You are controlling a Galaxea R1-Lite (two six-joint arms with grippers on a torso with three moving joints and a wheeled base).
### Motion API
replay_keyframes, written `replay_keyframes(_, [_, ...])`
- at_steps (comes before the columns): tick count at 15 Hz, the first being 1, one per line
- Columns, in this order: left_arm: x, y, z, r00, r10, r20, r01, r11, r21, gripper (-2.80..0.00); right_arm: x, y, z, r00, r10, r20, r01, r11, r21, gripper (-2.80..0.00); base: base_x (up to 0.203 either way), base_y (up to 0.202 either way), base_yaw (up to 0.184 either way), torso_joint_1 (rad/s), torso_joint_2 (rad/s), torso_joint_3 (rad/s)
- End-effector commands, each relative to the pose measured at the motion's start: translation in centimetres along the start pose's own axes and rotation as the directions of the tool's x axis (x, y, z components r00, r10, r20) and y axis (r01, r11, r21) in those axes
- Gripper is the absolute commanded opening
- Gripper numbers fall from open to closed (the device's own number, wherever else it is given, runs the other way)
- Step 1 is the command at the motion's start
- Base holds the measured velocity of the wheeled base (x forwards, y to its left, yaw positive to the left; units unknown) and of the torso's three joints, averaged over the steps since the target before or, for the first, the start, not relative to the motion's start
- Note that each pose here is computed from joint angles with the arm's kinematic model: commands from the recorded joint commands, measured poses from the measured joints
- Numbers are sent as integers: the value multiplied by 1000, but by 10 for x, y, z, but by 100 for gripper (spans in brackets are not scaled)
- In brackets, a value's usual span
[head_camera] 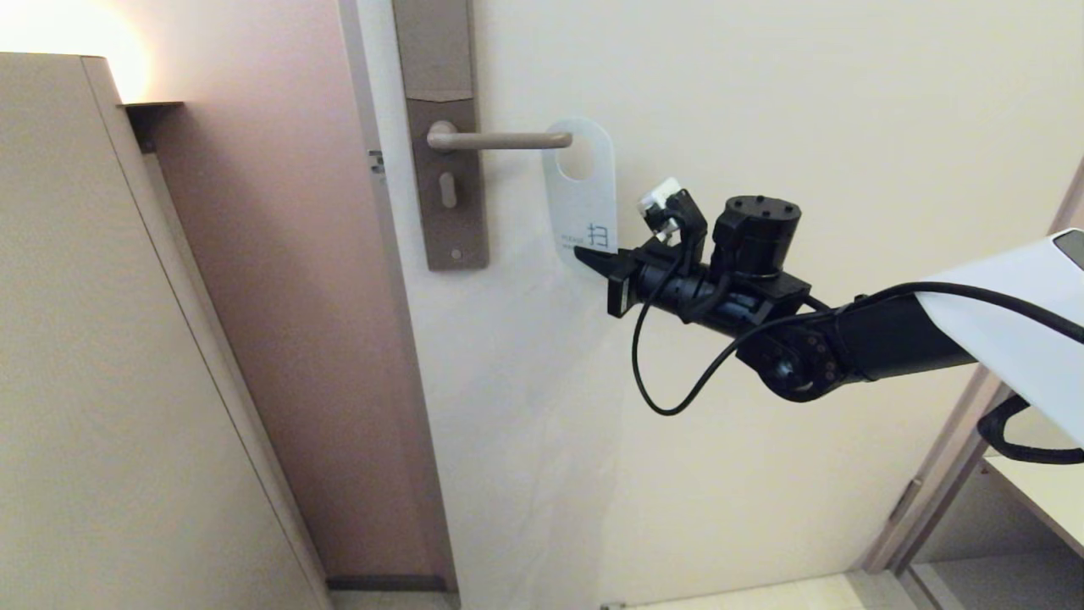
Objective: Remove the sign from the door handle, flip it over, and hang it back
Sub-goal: Hang the sign back with the other side facing out
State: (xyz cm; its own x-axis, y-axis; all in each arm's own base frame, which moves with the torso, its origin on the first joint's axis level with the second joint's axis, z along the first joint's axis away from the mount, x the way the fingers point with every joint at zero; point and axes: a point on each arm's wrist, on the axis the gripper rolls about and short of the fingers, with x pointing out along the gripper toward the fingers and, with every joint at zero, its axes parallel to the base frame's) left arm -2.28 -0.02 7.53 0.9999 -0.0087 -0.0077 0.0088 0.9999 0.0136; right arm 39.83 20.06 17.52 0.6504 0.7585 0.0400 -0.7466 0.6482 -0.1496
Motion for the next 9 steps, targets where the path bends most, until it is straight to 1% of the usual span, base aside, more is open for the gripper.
replay_keyframes(1, [0, 0, 0, 1000, 1, 1, -1, 1000, 0, -280, 1, 5, 1, 1000, 13, 0, -13, 1000, 2, -280, 0, 0, 0, 0, 0, 0])
replay_keyframes(4, [0, 0, 0, 1000, 1, 0, -1, 1000, 0, -280, 2, 13, 5, 1000, 7, -24, -6, 1000, 12, -280, 0, 0, 0, 0, 0, 0])
replay_keyframes(9, [0, 0, 0, 1000, 1, 0, -1, 1000, 0, -280, 2, 20, 11, 995, -79, -63, 80, 997, 22, -280, 0, 0, 0, 0, 0, 0])
